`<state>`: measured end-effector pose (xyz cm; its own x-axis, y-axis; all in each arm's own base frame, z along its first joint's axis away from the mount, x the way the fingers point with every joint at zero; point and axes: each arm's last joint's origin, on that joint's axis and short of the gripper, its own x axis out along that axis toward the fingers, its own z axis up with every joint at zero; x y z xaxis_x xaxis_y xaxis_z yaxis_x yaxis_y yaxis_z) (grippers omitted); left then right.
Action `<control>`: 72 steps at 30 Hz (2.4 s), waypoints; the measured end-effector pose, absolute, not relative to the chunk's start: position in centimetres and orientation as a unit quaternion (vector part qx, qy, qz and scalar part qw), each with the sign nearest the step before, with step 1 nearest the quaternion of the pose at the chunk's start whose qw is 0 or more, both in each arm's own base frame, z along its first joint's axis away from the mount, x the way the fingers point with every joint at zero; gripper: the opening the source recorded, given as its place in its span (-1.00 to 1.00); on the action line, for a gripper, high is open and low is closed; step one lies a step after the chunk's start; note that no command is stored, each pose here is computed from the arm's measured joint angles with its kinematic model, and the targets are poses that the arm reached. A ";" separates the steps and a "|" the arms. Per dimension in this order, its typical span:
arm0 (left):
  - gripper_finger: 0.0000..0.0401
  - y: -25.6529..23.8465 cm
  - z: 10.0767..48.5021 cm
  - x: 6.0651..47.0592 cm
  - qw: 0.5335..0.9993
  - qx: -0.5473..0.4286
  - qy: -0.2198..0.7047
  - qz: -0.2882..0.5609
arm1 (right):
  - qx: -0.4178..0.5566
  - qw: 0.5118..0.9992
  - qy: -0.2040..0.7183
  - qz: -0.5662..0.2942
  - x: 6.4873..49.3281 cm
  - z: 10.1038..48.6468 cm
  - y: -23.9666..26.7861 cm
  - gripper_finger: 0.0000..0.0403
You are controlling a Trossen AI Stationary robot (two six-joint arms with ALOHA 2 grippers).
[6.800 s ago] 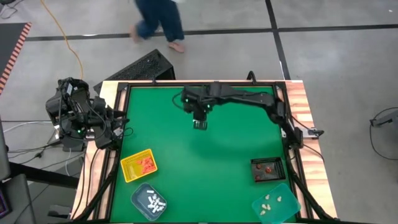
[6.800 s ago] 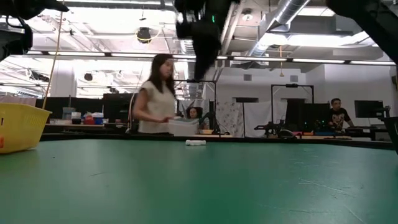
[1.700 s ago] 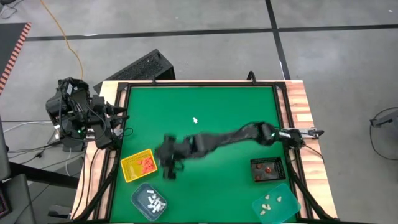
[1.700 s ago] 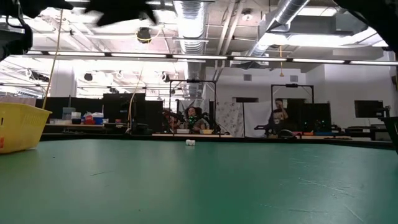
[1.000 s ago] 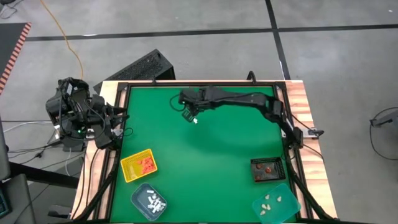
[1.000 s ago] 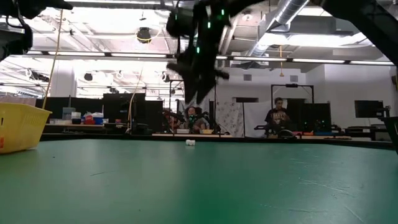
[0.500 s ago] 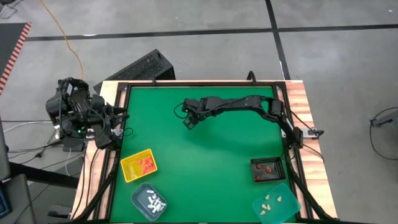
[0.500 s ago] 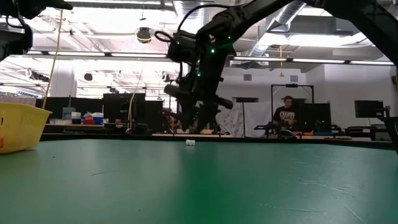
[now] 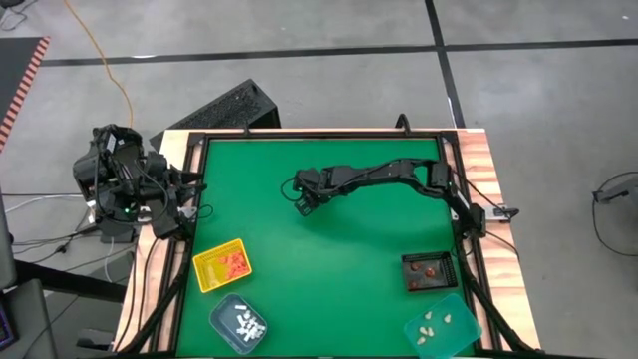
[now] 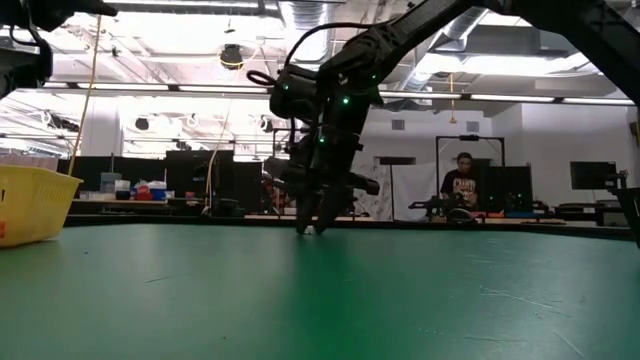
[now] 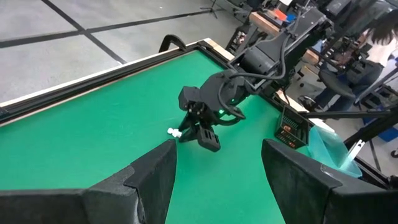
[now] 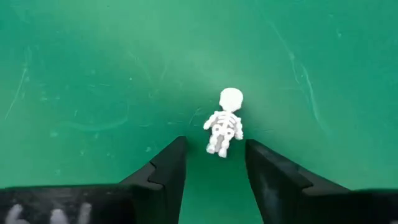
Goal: Sort Halloween decoration
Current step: Put the white skeleton model into the blue bin
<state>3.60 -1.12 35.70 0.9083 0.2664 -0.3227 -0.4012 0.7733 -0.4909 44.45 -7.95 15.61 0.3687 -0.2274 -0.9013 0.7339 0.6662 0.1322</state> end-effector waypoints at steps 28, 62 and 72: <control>0.13 -1.1 35.7 3.6 0.934 -0.285 0.123 0.177 | 0.232 0.840 0.434 -0.230 47.7 24.5 -1.6 -1.00; 0.13 -1.2 35.6 3.6 0.930 -0.293 0.144 0.171 | 0.076 0.962 0.170 0.198 53.0 24.3 22.2 -1.00; 0.13 -1.2 35.6 3.6 0.928 -0.298 0.143 0.172 | 0.074 0.951 0.198 0.225 52.8 24.1 22.9 -1.00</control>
<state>3.58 -1.22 35.57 0.9000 0.2348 -0.3672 -0.4046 0.7630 -0.5040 52.78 22.94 24.11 0.8202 0.4577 -0.3433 -0.3991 0.8876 0.2299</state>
